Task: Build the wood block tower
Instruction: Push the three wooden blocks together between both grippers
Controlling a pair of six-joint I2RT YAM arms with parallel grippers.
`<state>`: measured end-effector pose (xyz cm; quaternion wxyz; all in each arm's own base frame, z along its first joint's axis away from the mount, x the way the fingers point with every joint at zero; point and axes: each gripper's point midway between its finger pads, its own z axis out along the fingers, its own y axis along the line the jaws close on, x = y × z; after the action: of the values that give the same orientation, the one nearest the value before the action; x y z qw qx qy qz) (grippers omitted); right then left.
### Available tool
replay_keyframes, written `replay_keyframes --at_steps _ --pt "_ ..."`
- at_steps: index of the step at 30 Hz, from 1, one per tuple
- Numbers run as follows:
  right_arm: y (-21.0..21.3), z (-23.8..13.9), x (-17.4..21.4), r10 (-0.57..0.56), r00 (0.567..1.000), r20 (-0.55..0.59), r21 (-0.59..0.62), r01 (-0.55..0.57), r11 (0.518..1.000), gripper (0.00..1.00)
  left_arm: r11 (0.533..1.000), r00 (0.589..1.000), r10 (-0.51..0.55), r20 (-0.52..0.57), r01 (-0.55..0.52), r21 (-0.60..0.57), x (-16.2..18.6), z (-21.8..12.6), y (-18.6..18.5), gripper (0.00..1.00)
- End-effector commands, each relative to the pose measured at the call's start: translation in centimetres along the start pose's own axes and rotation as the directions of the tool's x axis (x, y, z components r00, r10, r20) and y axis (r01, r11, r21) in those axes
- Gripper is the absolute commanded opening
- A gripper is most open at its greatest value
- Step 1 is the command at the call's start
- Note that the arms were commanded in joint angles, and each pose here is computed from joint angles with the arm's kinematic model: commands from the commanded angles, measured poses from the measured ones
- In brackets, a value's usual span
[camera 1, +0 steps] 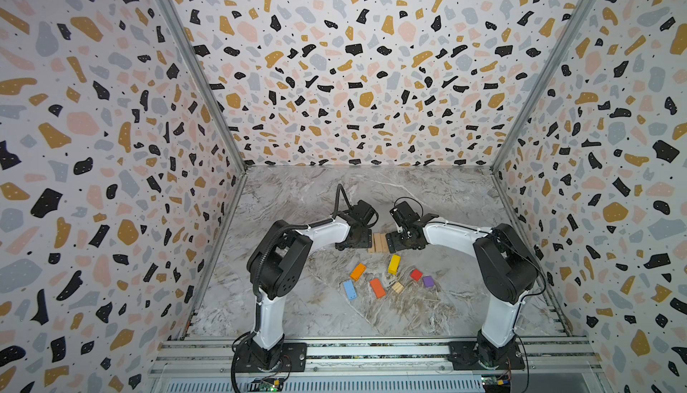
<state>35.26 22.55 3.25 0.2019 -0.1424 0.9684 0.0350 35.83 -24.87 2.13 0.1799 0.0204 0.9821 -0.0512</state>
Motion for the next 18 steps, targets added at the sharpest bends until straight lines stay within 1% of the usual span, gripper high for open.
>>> replay_keyframes --at_steps 1,6,12,14,18 --pt "0.7 -1.0 -1.1 0.011 1.000 0.024 -0.019 -0.010 1.000 0.87 1.000 1.000 -0.002 -0.029 0.002 0.014 1.0 0.8 -0.5 0.86" --pt "0.7 -0.9 -1.1 0.010 1.000 0.022 -0.020 -0.009 1.000 0.87 1.000 1.000 -0.003 -0.031 0.004 0.018 1.0 0.9 -0.7 0.86" --pt "0.3 -0.9 -1.2 0.005 1.000 0.024 0.004 -0.005 1.000 0.87 1.000 1.000 0.009 -0.020 -0.009 -0.018 0.7 0.5 -0.2 0.87" --pt "0.1 -1.2 -1.5 0.007 0.999 0.033 0.016 -0.007 1.000 0.88 0.999 1.000 0.011 -0.001 -0.011 -0.038 0.2 -0.1 0.2 0.89" --pt "-0.7 -2.3 -2.2 0.005 0.998 0.055 0.042 -0.008 0.999 0.88 0.997 0.999 0.024 0.042 -0.021 -0.069 -1.1 -1.8 0.7 1.00"
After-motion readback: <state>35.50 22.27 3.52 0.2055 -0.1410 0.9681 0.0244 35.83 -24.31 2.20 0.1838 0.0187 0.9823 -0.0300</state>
